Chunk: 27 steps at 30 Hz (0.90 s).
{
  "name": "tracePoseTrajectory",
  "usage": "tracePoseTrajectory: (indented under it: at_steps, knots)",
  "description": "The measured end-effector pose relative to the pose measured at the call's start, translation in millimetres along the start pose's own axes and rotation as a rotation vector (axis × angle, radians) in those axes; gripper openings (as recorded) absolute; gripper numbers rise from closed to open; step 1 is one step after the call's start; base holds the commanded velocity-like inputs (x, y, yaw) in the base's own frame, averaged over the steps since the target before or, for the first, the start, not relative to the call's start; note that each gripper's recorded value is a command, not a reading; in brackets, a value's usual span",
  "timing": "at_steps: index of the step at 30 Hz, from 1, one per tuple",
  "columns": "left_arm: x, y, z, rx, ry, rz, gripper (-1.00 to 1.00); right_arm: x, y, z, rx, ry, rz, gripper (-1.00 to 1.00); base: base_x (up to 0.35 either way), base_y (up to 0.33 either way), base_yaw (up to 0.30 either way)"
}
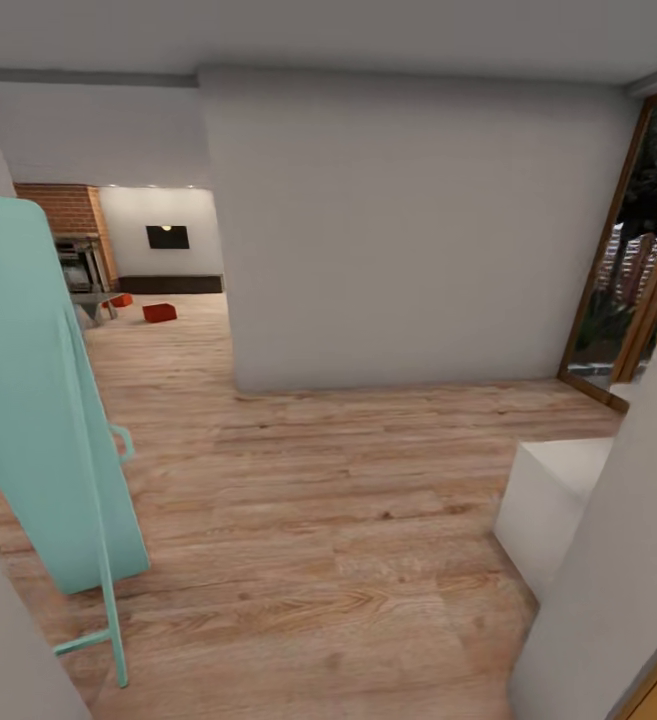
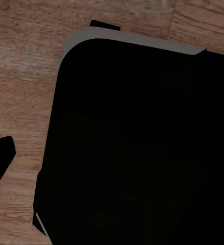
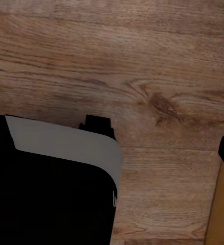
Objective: Move the two storage containers from the living room to the garage. In the garage, place one container on the floor and stack the other container on top of it (either order is fine).
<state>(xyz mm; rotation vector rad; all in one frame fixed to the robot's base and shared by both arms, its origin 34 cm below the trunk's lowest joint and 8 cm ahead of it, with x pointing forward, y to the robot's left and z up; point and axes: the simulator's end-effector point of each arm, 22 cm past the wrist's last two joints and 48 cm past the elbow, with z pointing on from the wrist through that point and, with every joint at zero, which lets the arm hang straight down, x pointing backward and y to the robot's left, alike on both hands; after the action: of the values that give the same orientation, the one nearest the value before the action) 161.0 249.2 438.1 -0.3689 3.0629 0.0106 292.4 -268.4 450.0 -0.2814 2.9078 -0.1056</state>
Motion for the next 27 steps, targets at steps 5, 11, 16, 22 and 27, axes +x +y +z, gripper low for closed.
tracePoseTrajectory:
  at_steps: [5,11,16,22,27]
  knots:
    - [0.1,0.0,0.0,0.000,0.000,0.000,1.00,-0.5,2.3,-0.1,-0.003,-0.001,0.003,1.00,0.323,0.000,0.000]
    - [0.1,0.0,0.0,0.000,0.000,0.000,1.00,0.7,-3.9,0.1,0.005,0.001,0.006,1.00,0.323,0.000,0.000]
    - [0.1,0.0,0.0,0.000,0.000,0.000,1.00,0.9,-4.3,0.1,0.006,0.001,0.008,1.00,0.323,0.000,0.000]
    - [0.1,0.0,0.0,0.000,0.000,0.000,1.00,1.0,-4.6,0.1,0.007,0.002,0.014,1.00,0.323,0.000,0.000]
    - [0.1,0.0,0.0,0.000,0.001,0.000,1.00,1.1,-4.9,0.1,0.007,0.002,0.014,1.00,0.323,0.000,0.000]
